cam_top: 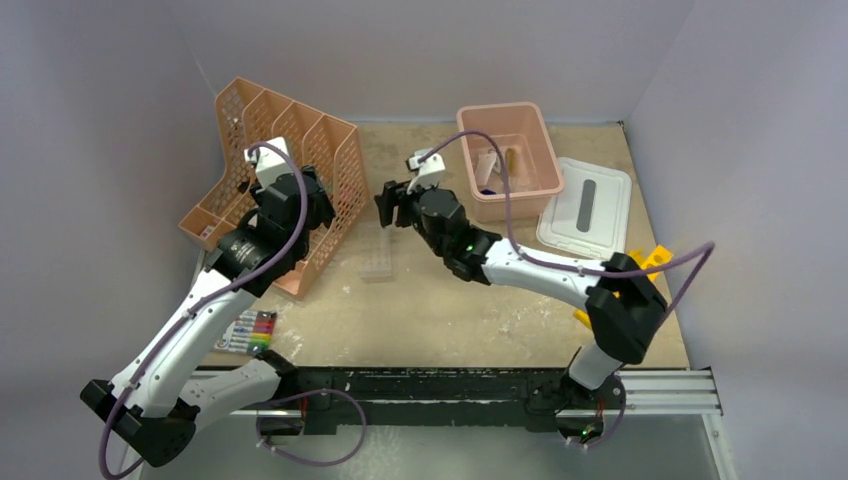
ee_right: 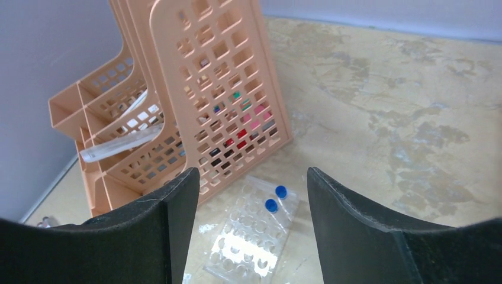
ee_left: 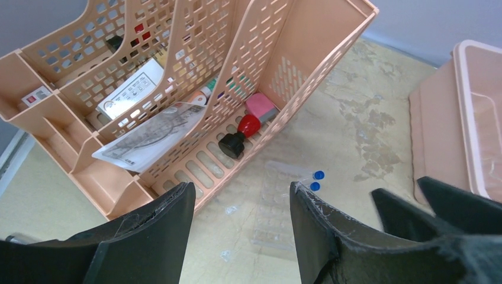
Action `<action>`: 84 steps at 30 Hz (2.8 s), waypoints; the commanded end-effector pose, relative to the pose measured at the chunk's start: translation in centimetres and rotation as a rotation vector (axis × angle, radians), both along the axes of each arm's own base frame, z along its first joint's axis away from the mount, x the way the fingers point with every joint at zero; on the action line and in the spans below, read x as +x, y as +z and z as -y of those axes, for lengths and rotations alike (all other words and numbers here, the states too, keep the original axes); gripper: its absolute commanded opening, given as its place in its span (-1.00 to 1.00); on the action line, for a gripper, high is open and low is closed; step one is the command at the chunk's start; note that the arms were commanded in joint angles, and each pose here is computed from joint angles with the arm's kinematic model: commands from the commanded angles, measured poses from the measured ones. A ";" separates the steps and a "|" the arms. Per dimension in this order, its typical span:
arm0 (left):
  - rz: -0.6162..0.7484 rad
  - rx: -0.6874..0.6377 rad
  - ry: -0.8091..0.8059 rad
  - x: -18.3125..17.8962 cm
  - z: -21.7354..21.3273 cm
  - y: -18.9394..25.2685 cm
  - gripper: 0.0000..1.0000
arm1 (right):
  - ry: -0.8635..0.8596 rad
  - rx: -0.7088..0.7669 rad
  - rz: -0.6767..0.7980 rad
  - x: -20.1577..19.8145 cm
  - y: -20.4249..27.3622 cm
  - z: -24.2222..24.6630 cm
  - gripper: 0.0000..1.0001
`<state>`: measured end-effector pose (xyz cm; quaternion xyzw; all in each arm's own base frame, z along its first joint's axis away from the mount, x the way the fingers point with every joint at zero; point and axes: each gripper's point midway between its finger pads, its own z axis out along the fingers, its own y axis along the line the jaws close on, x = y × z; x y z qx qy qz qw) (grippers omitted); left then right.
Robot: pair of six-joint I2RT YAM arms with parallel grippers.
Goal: Organize the chemistry lab equipment
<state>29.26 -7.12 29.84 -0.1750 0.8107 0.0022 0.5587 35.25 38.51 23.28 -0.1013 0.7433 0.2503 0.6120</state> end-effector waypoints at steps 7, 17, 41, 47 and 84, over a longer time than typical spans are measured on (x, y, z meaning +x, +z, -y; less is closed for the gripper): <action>0.102 -0.178 -0.125 0.0 2.9 3.5 0.21 | -0.277 -0.025 -0.020 2.3 7.9 12.4 0.36; 0.083 -0.245 -0.337 -0.3 6.9 3.2 0.45 | -0.693 -0.173 -0.151 5.8 10.3 27.8 0.41; 0.136 -0.398 -0.504 4.1 13.9 4.1 0.44 | -0.925 -0.318 -0.618 19.0 -4.0 47.7 0.36; 0.128 -0.376 -0.508 6.3 15.2 4.0 0.43 | -0.784 -0.278 -0.638 22.6 -7.2 47.6 0.38; 0.220 -0.279 -0.484 8.3 14.6 5.3 0.42 | -0.723 -0.237 -0.775 19.6 -13.1 43.6 -0.24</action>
